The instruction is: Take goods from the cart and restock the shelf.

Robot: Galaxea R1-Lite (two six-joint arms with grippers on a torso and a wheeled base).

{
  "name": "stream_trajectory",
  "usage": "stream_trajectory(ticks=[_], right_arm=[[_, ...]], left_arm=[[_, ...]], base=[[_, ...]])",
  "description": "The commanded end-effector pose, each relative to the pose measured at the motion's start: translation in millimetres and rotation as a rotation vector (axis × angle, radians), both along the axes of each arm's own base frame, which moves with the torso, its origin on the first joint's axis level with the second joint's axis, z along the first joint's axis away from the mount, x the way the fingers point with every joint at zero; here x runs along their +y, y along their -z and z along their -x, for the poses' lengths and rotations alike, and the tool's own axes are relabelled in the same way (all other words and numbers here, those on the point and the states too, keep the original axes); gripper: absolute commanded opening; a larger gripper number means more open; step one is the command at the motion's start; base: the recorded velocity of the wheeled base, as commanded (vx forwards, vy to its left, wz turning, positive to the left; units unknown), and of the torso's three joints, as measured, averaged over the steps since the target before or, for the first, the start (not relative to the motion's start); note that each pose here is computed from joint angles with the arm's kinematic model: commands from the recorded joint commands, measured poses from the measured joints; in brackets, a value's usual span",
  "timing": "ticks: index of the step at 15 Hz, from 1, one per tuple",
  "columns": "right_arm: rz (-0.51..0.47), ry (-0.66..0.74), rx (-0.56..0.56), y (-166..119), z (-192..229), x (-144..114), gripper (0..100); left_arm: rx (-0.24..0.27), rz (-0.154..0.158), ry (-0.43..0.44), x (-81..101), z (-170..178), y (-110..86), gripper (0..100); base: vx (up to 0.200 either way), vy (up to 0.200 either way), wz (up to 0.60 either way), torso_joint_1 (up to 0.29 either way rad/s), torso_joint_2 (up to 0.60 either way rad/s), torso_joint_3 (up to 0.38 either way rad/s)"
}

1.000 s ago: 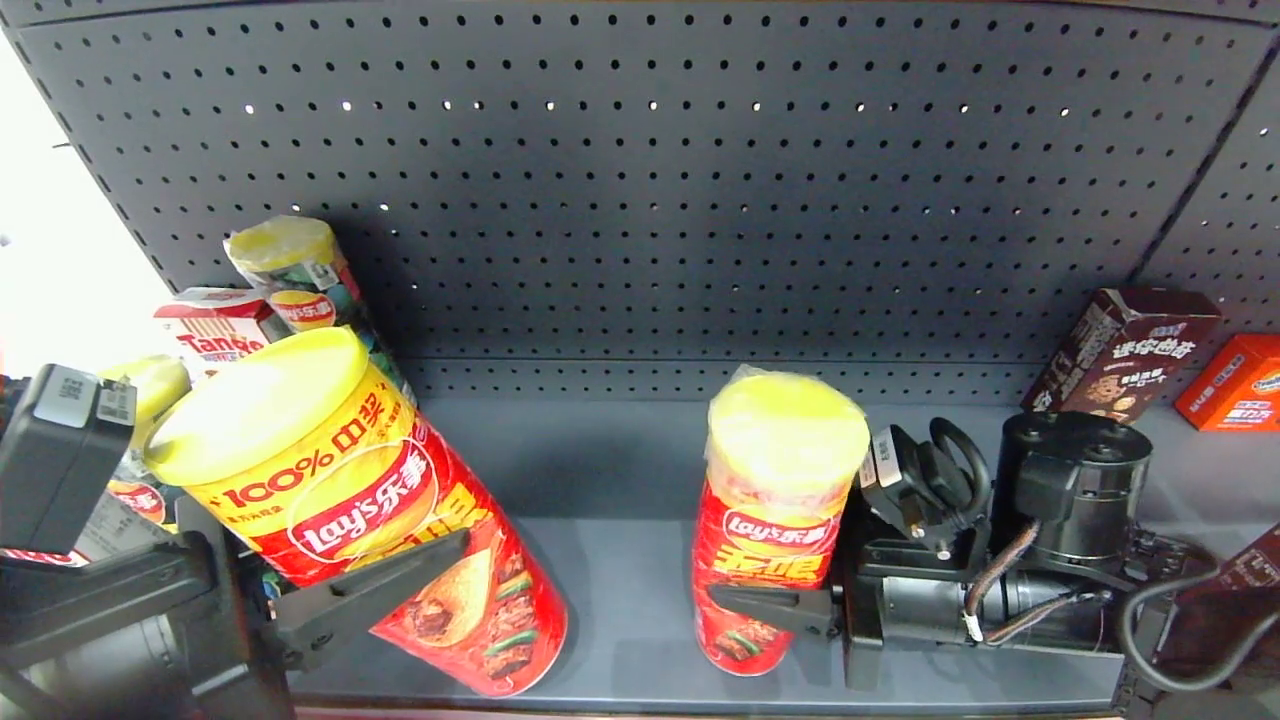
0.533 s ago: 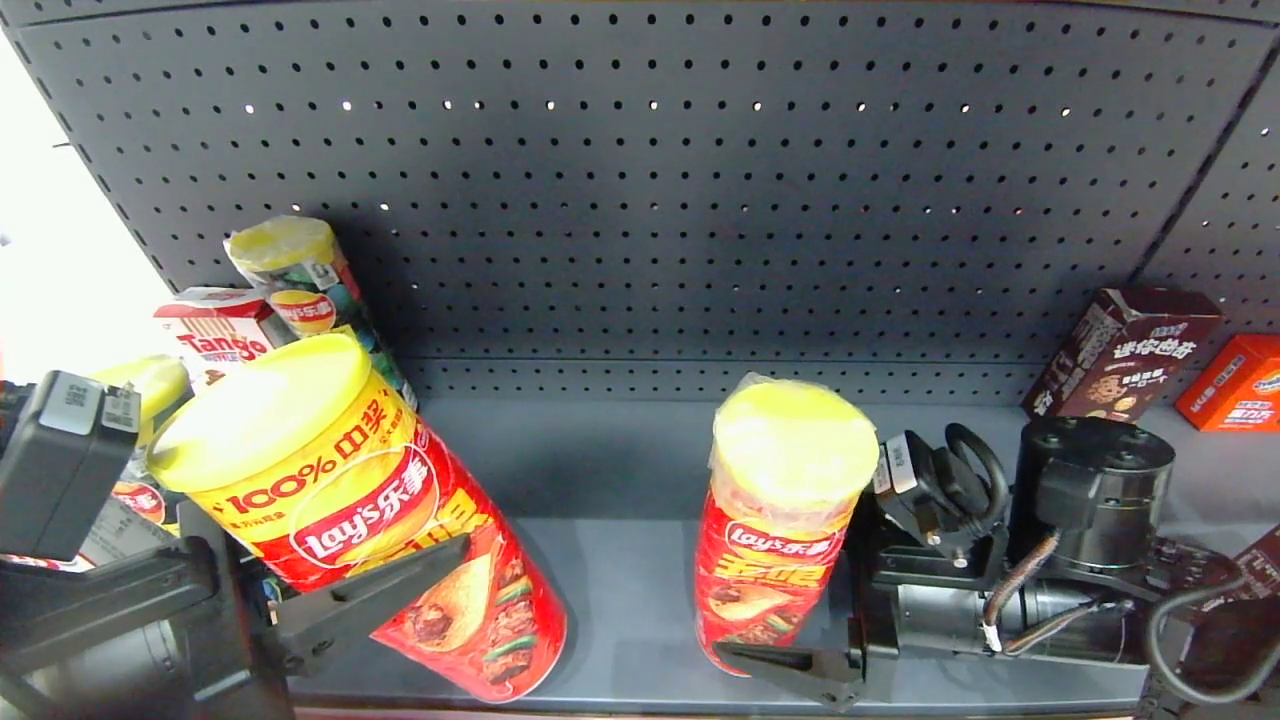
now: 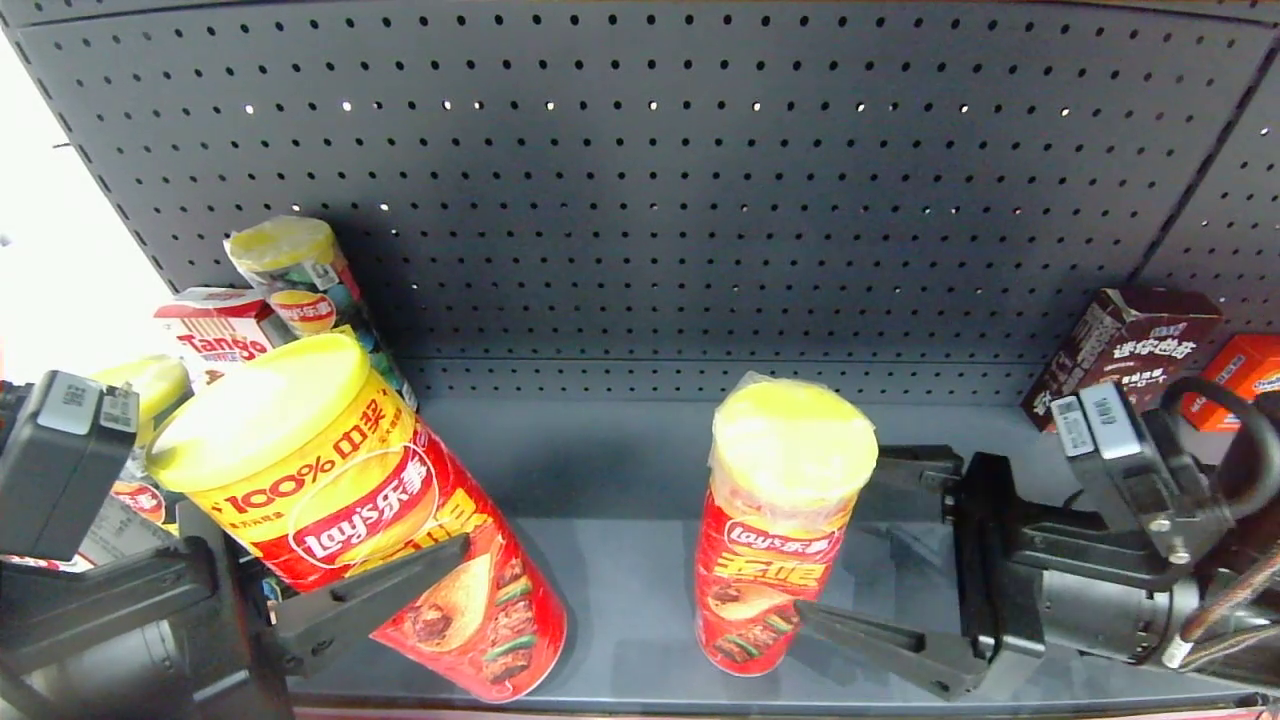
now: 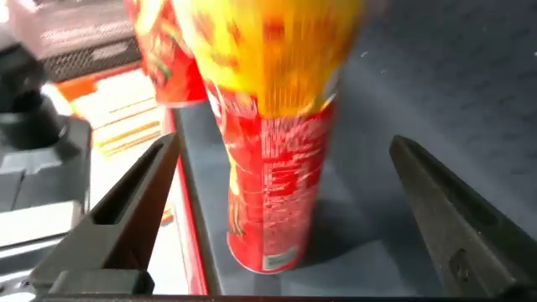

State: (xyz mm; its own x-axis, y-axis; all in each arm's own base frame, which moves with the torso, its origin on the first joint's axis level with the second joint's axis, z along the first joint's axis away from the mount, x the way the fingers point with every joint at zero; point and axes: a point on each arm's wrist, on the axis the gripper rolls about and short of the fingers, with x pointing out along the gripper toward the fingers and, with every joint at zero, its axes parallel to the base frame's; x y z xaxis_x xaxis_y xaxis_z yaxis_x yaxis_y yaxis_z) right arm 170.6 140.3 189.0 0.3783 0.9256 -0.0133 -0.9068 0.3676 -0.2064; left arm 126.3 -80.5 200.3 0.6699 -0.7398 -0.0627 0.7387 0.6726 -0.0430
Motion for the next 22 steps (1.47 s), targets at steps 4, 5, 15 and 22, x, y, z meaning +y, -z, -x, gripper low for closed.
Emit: stream_trajectory(ticks=[4,5,15,22], right_arm=[[-0.097,0.149,-0.123,-35,36,-36,100],[-0.114,0.185,-0.143,-42,43,-44,100],[-0.098,0.461,-0.091,3,157,-128,100],[-0.152,0.672,0.021,91,200,-148,100]], left_arm=[[-0.001,0.001,0.000,0.4,1,0.2,0],[-0.001,0.001,0.000,0.4,1,0.2,0],[-0.013,0.004,0.000,0.0,0,-2.8,0],[-0.042,0.019,0.002,-1.0,-1,-11.7,0]], base=[[0.000,0.000,0.00,0.000,0.00,0.000],[0.000,0.000,0.00,0.000,0.00,0.000],[0.000,0.000,0.00,0.000,0.00,0.000],[0.000,0.000,0.00,0.000,0.00,0.000]])
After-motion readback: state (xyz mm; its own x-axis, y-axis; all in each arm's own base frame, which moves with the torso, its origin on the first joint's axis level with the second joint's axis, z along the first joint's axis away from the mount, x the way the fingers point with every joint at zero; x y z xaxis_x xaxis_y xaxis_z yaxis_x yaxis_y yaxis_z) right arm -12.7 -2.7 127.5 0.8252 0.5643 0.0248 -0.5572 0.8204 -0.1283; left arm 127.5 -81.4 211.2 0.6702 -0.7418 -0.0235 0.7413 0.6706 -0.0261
